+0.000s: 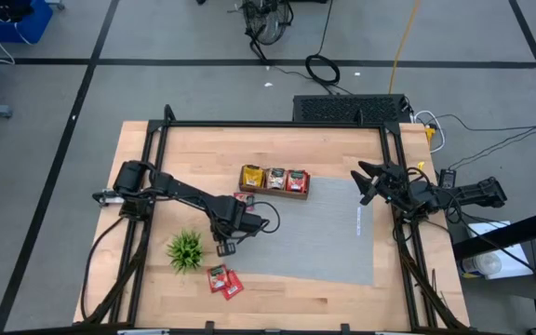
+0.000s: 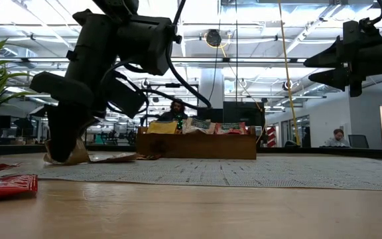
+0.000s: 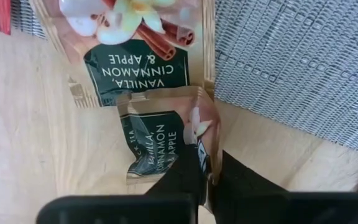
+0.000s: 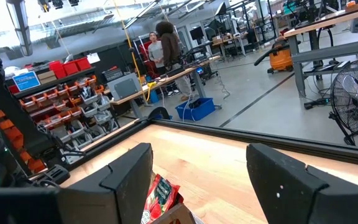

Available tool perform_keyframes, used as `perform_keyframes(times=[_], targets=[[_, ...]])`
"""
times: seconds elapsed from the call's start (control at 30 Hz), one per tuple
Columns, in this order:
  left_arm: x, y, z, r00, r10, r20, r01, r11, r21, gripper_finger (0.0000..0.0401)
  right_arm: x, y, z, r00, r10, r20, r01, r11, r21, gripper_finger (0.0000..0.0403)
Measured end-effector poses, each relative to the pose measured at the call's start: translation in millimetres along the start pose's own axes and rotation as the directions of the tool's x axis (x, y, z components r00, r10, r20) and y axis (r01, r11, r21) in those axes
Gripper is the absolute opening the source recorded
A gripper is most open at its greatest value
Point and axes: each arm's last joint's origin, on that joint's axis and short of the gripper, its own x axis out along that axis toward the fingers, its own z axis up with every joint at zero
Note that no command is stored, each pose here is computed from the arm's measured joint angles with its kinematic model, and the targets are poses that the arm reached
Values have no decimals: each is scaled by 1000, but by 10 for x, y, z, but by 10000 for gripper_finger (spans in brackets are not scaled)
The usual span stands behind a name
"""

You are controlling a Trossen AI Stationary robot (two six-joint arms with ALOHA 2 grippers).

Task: Pick & Place Tea
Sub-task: Put the gold tea bag into the middle section of the wooden organizer

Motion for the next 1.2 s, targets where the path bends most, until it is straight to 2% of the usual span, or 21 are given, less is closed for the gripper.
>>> perform_keyframes(times=[0.23, 0.43, 0.63, 0.83, 0.97, 1.2], targets=[[-91, 49, -99, 999, 16, -39, -17, 1000, -24, 10, 0, 0, 1, 1000, 0, 0, 0, 1000, 0, 242], [-477, 95, -282, 997, 23, 74, -19, 998, -60, 10, 0, 0, 0, 1000, 0, 0, 0, 1000, 0, 242], [-891, 195, -467, 982, 115, 153, -98, 989, -111, 10, 0, 0, 0, 1000, 0, 0, 0, 1000, 0, 242], [-1319, 241, -599, 943, 241, 230, -213, 967, -137, 10, 0, 0, 1, 1000, 0, 0, 0, 1000, 0, 242], [-1595, 228, -653, 911, 283, 301, -253, 958, -136, 10, 0, 0, 2, 1000, 0, 1, 0, 1000, 1, 242], [-1852, 143, -632, 830, 354, 431, -332, 935, -128, 10, 0, 0, 1, 1000, 0, 0, 0, 1000, 1, 242]])
